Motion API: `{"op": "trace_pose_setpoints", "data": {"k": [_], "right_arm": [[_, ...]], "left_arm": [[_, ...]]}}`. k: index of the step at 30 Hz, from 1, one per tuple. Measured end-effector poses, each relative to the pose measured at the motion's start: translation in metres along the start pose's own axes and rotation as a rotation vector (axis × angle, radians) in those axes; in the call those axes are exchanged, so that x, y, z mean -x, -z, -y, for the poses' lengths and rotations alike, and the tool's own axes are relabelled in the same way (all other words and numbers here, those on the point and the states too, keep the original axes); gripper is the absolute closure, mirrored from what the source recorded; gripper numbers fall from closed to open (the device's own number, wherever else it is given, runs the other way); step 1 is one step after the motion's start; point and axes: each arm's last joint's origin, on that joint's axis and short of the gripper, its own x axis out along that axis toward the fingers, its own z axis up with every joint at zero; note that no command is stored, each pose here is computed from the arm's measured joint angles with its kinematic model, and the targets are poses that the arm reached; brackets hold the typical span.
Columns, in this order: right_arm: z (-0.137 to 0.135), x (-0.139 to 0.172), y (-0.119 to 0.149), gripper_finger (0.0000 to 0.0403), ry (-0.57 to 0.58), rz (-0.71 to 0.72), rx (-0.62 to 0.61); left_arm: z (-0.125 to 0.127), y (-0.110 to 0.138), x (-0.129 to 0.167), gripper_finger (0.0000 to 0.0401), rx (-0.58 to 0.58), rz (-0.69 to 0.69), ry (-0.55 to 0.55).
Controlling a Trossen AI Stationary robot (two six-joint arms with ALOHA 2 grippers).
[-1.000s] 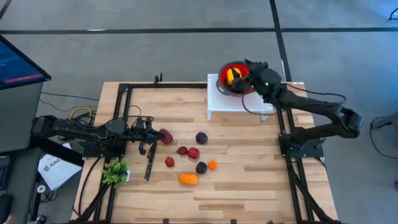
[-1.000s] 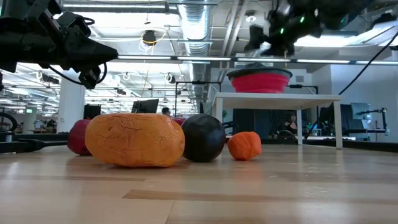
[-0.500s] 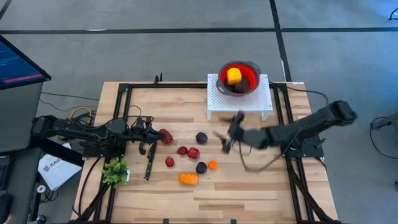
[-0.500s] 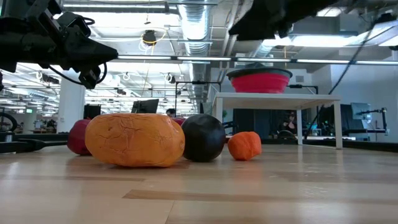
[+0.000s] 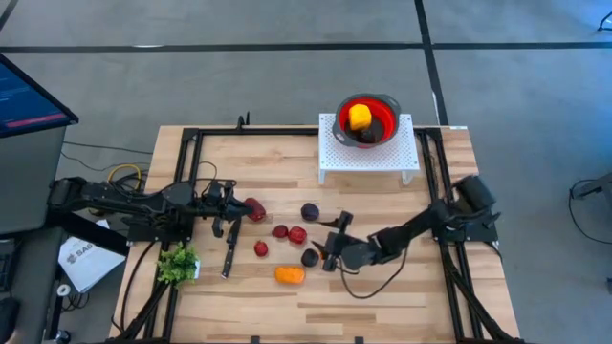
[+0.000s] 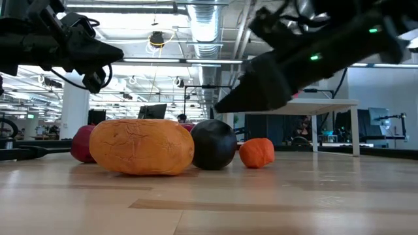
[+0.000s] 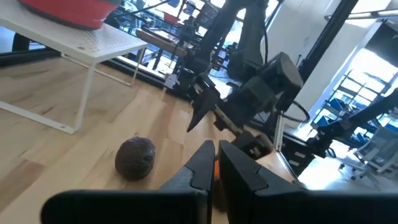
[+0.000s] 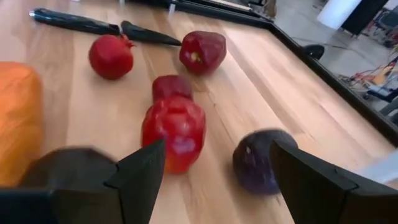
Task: Pick & Place Fruit
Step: Put the top purple plum into the orange strainer bowl on the shelf
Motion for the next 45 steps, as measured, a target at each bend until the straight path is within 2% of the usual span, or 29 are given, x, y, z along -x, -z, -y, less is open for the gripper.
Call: {"op": "trace_pose_setpoints", "data": {"k": [5,10,15,18,21,23,25,27,35,45], "right_arm": [[0.003,-0.018,-0.016,0.0121,-0.026,-0.039,0.156],[0.020,-0.026,-0.041,0.0121,-0.134,-0.147,0.275],[0.043,-0.033,-0.065,0.0115,-0.291,-0.309,0.405],[0.056,-0.038,-0.075,0.0097,-0.373,-0.405,0.470],[0.064,-0.050,-0.080,0.0071,-0.400,-0.434,0.534],[0.070,-0.053,-0.078,0.0052,-0.413,-0.468,0.605],[0.072,-0.062,-0.079,0.0037,-0.414,-0.434,0.660],[0.074,-0.068,-0.070,0.0029,-0.430,-0.470,0.719],[0.077,-0.094,-0.043,0.0046,-0.429,-0.546,0.752],[0.089,-0.102,-0.042,0.0107,-0.411,-0.551,0.718]], "left_arm": [[-0.001,0.001,-0.001,0.0384,0.027,-0.006,-0.007],[-0.001,0.002,-0.002,0.0384,0.029,-0.019,-0.016],[-0.003,0.004,-0.003,0.0384,0.035,-0.026,-0.039],[-0.003,0.005,-0.003,0.0384,0.035,-0.028,-0.053],[-0.004,0.006,-0.004,0.0384,0.035,-0.033,-0.064],[-0.004,0.006,-0.004,0.0384,0.035,-0.033,-0.065],[-0.004,0.006,-0.005,0.0384,0.035,-0.036,-0.066],[-0.004,0.006,-0.005,0.0384,0.035,-0.033,-0.065],[-0.006,0.010,-0.008,0.0384,0.035,-0.057,-0.080],[-0.006,0.010,-0.009,0.0384,0.034,-0.053,-0.084]]}}
